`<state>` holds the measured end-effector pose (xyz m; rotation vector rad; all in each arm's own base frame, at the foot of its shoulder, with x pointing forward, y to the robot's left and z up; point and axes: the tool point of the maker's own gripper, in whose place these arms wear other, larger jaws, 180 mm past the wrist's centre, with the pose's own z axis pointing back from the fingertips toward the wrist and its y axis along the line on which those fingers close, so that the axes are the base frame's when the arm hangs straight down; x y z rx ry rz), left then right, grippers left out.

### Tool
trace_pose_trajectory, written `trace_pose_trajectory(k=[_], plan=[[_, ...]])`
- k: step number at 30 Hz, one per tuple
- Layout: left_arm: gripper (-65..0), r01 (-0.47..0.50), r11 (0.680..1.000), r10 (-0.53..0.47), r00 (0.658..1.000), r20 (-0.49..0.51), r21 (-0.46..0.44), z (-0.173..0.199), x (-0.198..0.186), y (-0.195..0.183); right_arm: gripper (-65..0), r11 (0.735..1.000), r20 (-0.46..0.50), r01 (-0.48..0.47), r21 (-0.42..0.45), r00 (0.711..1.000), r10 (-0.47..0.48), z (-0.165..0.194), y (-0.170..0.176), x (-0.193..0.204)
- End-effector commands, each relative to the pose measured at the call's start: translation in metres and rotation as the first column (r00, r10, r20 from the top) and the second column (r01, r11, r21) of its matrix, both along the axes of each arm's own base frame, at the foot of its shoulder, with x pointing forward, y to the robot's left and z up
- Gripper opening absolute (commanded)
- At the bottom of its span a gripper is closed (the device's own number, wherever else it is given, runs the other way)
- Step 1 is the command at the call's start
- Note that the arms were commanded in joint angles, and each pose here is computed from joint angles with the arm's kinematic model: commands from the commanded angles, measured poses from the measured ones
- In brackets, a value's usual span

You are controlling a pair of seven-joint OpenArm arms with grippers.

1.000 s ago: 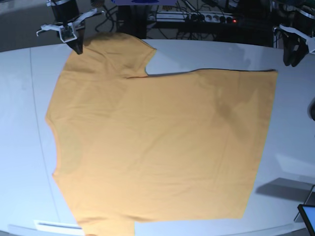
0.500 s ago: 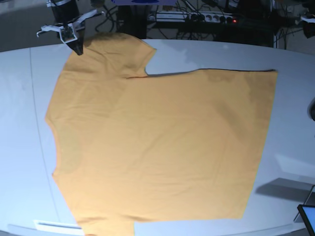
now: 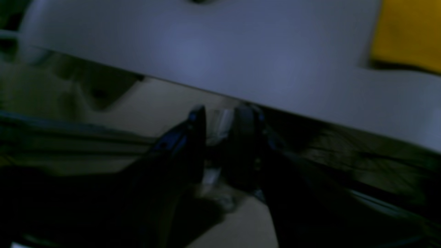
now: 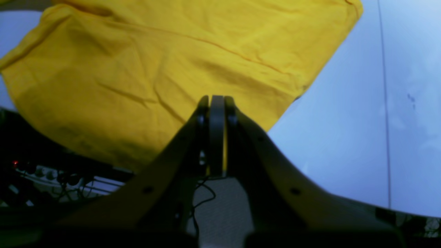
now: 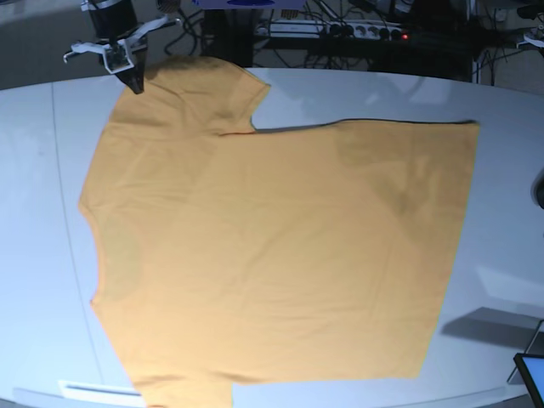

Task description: Fold the T-shirt properly

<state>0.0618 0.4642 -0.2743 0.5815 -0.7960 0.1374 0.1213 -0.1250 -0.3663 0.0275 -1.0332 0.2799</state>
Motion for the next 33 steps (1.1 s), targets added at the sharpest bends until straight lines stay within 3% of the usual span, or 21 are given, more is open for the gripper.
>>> trace_pose_trajectory(k=[1, 4, 7, 9, 14, 20, 22, 25, 27, 28, 33], plan=[[-50.9, 0.047, 0.997, -0.049, 0.999, 0.022, 0.066, 0.013, 0.012, 0.002, -65.0, 1.000, 0.030, -0.004, 0.002, 1.000, 0.004, 0.008, 0.000, 0.001], [-50.9, 0.182, 0.974, -0.176, 0.983, -0.058, 0.136, -0.007, 0.029, -0.011, -65.0, 1.000, 0.030, -0.003, 0.005, 1.000, 0.003, 0.008, 0.001, 0.001], [-50.9, 0.322, 0.929, -0.300, 0.944, -0.135, 0.185, -0.035, 0.040, -0.028, -65.0, 1.000, 0.027, -0.002, 0.004, 1.000, 0.002, 0.007, 0.001, 0.001], [-51.1, 0.308, 0.904, -0.271, 0.949, -0.161, 0.297, -0.042, 0.037, -0.021, -65.0, 1.000, 0.027, -0.002, 0.004, 1.000, 0.002, 0.007, 0.001, 0.001], [-51.1, 0.283, 0.768, -0.223, 0.959, -0.175, 0.574, -0.037, 0.034, -0.008, -65.0, 1.000, -0.007, 0.002, -0.005, 1.000, -0.002, 0.002, -0.001, -0.002], [-51.1, 0.269, 0.588, -0.232, 0.960, -0.159, 0.763, -0.014, 0.034, -0.009, -65.0, 0.999, -0.086, 0.011, -0.034, 0.996, -0.013, -0.011, -0.006, -0.002], [-51.1, 0.248, 0.507, -0.222, 0.963, -0.153, 0.826, 0.001, 0.034, -0.010, -65.0, 0.999, -0.084, 0.012, -0.033, 0.996, -0.014, -0.011, -0.006, -0.002], [-51.1, 0.209, 0.324, -0.209, 0.967, -0.146, 0.923, 0.031, 0.035, -0.016, -65.0, 0.999, -0.083, 0.012, -0.033, 0.996, -0.014, -0.011, -0.006, -0.001], [-51.1, 0.175, 0.150, -0.193, 0.970, -0.145, 0.973, 0.057, 0.033, -0.024, -65.0, 0.999, -0.081, 0.013, -0.031, 0.997, -0.015, -0.010, -0.005, -0.001], [-50.9, 0.171, 0.094, -0.188, 0.971, -0.151, 0.981, 0.063, 0.034, -0.026, -65.0, 0.999, -0.081, 0.013, -0.031, 0.997, -0.015, -0.010, -0.005, -0.001], [-50.6, 0.164, 0.075, -0.192, 0.970, -0.148, 0.984, 0.068, 0.036, -0.028, -65.0, 0.999, -0.081, 0.013, -0.031, 0.997, -0.015, -0.010, -0.005, -0.001]])
